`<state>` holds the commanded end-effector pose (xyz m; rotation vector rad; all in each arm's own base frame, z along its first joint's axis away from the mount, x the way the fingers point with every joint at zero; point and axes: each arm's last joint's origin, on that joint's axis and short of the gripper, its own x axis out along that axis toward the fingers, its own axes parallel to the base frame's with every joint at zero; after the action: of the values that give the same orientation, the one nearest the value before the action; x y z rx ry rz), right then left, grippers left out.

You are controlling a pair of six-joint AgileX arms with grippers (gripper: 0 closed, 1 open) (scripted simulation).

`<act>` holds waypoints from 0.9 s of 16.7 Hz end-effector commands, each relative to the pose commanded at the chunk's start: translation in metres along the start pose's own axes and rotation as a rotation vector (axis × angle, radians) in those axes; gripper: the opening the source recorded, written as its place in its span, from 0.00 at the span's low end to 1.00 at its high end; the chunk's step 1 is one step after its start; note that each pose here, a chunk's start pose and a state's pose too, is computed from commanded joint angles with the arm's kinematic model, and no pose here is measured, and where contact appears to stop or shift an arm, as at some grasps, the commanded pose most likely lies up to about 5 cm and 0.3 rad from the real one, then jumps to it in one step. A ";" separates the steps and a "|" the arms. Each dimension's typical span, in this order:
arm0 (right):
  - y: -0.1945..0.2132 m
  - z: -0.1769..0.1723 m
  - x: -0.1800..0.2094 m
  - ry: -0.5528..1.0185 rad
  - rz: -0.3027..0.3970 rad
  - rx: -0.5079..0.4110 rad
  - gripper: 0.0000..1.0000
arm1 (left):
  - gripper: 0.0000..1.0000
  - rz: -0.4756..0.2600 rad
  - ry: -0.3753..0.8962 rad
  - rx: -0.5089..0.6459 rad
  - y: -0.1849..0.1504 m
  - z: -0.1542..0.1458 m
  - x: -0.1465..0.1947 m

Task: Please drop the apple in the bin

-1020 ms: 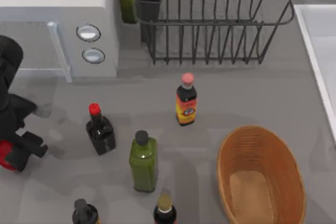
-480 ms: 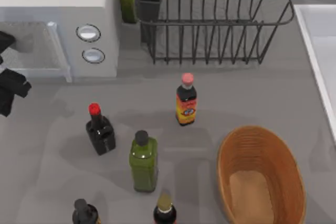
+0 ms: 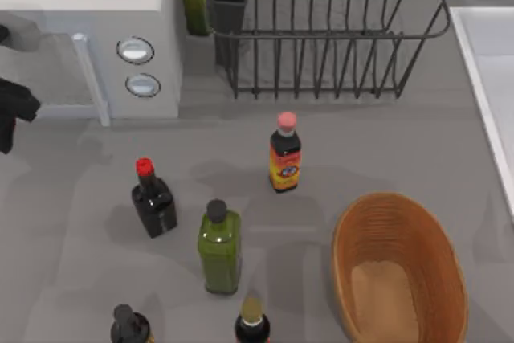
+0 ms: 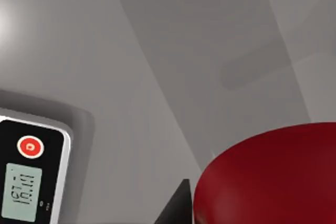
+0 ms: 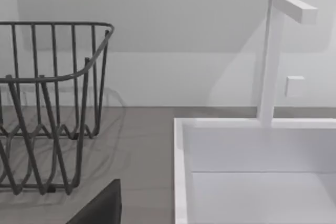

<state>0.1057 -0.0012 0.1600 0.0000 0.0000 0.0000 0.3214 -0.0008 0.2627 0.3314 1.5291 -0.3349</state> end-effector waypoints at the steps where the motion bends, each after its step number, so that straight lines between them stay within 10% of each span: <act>1: 0.000 0.000 0.000 0.000 0.000 0.000 1.00 | 0.00 0.000 0.000 0.000 0.000 0.000 0.000; 8: 0.000 0.000 0.000 0.000 0.000 0.000 1.00 | 0.00 0.036 0.028 -0.144 -0.032 0.038 -0.016; 15: 0.000 0.000 0.000 0.000 0.000 0.000 1.00 | 0.00 0.128 0.091 -0.638 -0.121 0.104 -0.013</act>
<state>0.1057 -0.0012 0.1600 0.0000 0.0000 0.0000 0.3662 -0.1537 0.2772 -0.0628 1.6081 0.2755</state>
